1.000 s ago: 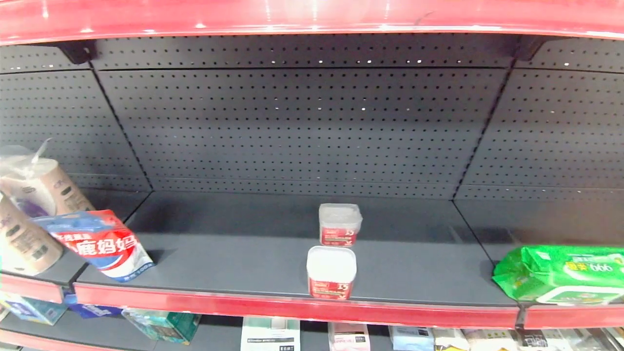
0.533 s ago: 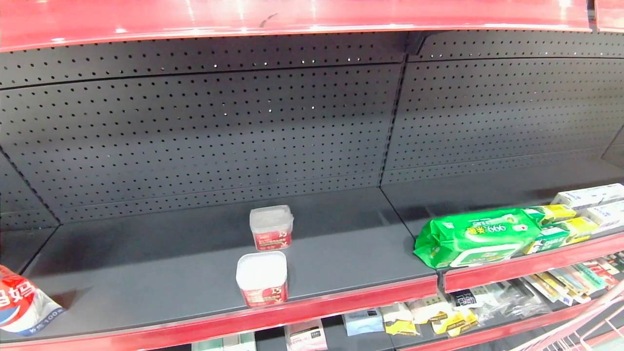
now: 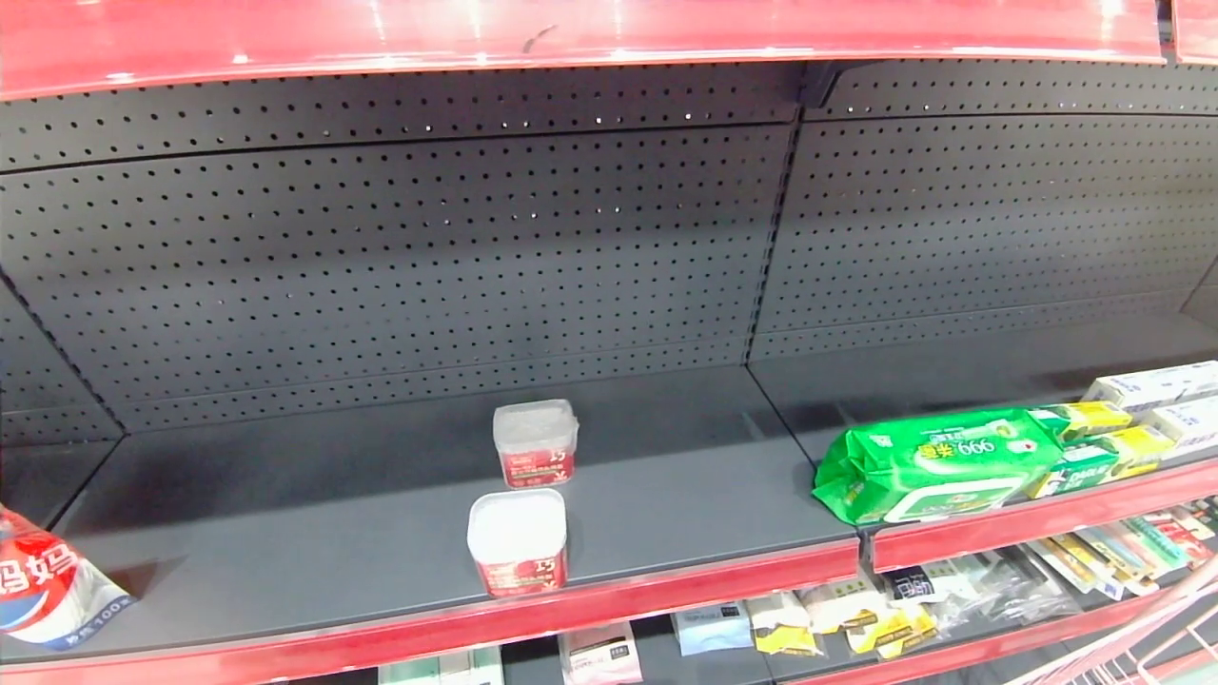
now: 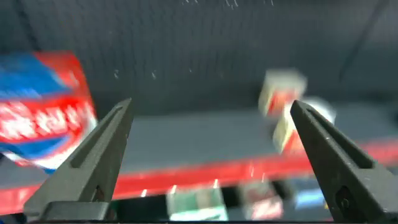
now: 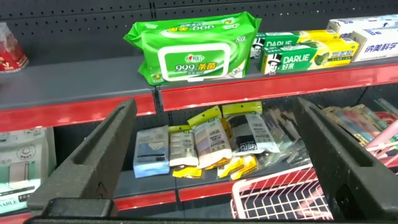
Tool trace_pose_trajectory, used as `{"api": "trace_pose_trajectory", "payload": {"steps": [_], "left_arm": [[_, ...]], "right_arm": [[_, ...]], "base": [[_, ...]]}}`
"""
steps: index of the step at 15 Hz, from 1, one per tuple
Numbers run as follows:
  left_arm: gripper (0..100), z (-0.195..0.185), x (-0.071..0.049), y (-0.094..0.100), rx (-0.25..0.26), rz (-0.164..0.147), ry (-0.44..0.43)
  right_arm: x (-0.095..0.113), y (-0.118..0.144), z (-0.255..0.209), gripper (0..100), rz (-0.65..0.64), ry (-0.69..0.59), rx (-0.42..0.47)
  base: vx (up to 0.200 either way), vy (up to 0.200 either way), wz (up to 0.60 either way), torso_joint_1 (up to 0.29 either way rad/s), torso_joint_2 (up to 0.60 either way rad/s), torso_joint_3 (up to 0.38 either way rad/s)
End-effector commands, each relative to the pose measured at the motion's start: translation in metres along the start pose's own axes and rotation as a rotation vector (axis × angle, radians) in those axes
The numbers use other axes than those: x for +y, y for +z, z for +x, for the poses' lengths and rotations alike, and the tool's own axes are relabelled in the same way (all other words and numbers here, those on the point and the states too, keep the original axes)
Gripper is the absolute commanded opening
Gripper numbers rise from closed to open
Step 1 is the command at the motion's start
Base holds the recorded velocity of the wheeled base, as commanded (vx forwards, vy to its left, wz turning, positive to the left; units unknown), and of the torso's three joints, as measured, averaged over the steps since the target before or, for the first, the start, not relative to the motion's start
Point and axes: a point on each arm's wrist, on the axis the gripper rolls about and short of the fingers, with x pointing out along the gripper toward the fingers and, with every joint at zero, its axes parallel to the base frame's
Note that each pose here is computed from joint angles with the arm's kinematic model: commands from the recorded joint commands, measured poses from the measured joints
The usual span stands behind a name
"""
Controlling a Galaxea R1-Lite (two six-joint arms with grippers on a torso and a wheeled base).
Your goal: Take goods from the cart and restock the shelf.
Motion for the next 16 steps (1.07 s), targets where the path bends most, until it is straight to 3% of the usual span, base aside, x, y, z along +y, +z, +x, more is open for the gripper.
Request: {"api": "trace_pose_trajectory", "payload": {"steps": [1,2,5,6,7,8,12,16], "left_arm": [[100,0.119,0.0,0.076,0.328,-0.068,0.325],[100,0.131,0.003,0.057,0.423,-0.05,0.369],[100,0.145,-0.012,0.036,0.512,-0.024,0.218],[100,0.147,-0.023,0.023,0.575,0.01,0.119],[100,0.149,-0.027,0.018,0.606,0.022,0.095],[100,0.155,-0.033,0.004,0.686,0.051,0.067],[100,0.177,-0.04,-0.016,0.784,0.083,0.069],[100,0.187,-0.042,-0.029,0.846,0.072,0.097]], "right_arm": [[0.0,0.0,0.0,100,-0.002,0.001,0.003],[0.0,0.0,0.0,100,-0.002,0.001,0.001],[0.0,0.0,0.0,100,-0.002,0.001,0.003],[0.0,0.0,0.0,100,-0.004,0.001,0.001],[0.0,0.0,0.0,100,-0.004,0.002,0.003],[0.0,0.0,0.0,100,-0.004,0.002,0.003],[0.0,0.0,0.0,100,-0.004,0.002,0.001],[0.0,0.0,0.0,100,-0.004,0.002,0.003]], "base": [[0.0,0.0,0.0,0.0,0.0,0.0],[0.0,0.0,0.0,0.0,0.0,0.0],[0.0,0.0,0.0,0.0,0.0,0.0],[0.0,0.0,0.0,0.0,0.0,0.0],[0.0,0.0,0.0,0.0,0.0,0.0],[0.0,0.0,0.0,0.0,0.0,0.0],[0.0,0.0,0.0,0.0,0.0,0.0],[0.0,0.0,0.0,0.0,0.0,0.0]]}}
